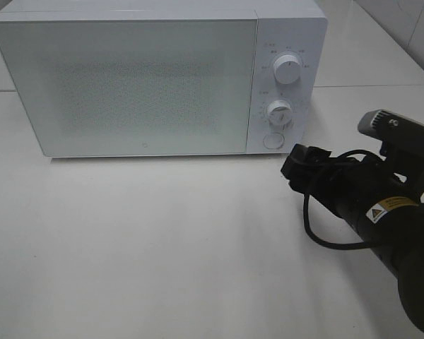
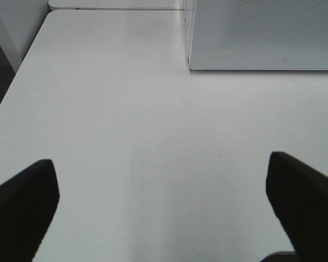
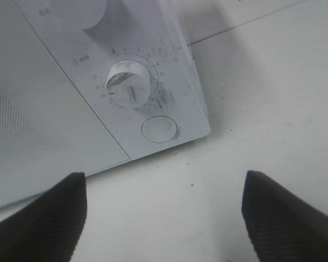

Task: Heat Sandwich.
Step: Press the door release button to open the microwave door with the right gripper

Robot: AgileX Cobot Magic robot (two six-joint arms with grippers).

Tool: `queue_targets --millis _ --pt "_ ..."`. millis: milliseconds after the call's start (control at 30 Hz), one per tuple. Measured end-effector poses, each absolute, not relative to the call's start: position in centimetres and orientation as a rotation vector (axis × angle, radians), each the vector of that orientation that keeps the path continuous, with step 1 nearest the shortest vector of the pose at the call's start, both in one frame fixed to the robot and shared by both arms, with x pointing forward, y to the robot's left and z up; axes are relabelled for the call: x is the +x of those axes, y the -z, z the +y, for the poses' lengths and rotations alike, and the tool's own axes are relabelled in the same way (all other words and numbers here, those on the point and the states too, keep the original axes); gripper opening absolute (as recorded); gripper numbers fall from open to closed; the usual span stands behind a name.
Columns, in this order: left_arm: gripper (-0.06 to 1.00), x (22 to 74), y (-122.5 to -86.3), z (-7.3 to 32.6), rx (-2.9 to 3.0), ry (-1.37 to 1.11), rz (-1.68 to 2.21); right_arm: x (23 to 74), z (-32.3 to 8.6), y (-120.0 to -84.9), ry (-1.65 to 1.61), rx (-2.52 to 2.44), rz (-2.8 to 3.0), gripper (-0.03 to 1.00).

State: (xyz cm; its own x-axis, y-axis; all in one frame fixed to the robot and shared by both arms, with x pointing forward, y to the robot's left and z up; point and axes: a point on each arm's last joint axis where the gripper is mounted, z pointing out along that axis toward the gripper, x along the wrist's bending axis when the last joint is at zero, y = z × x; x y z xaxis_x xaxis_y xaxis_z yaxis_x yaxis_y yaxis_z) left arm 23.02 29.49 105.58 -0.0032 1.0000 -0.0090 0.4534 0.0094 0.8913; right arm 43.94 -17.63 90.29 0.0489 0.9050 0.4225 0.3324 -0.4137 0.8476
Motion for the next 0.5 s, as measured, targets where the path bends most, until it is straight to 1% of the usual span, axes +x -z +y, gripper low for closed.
queue_targets --millis 100,133,333,400,467,500 --pt "0.97 23.02 -105.58 29.49 1.539 -0.942 1.552 43.94 -17.63 -90.30 -1.477 1.956 1.086 0.76" --pt "0.97 23.02 -105.58 29.49 1.539 -0.942 1.552 43.94 -17.63 -90.31 -1.556 2.079 0.953 0.76" --pt "0.97 23.02 -105.58 29.49 1.539 -0.942 1.552 43.94 -17.63 -90.31 -1.716 2.337 0.615 0.75" --pt "0.97 23.02 -105.58 29.49 1.539 -0.942 1.552 43.94 -17.63 -90.31 -1.763 2.416 0.489 0.73" --pt "0.97 23.02 -105.58 29.49 1.539 -0.942 1.552 43.94 -17.63 -90.32 -1.819 2.511 0.316 0.67" --pt "0.97 23.02 -105.58 29.49 1.539 -0.942 1.552 43.94 -17.63 -90.32 -1.819 2.511 0.316 0.67"
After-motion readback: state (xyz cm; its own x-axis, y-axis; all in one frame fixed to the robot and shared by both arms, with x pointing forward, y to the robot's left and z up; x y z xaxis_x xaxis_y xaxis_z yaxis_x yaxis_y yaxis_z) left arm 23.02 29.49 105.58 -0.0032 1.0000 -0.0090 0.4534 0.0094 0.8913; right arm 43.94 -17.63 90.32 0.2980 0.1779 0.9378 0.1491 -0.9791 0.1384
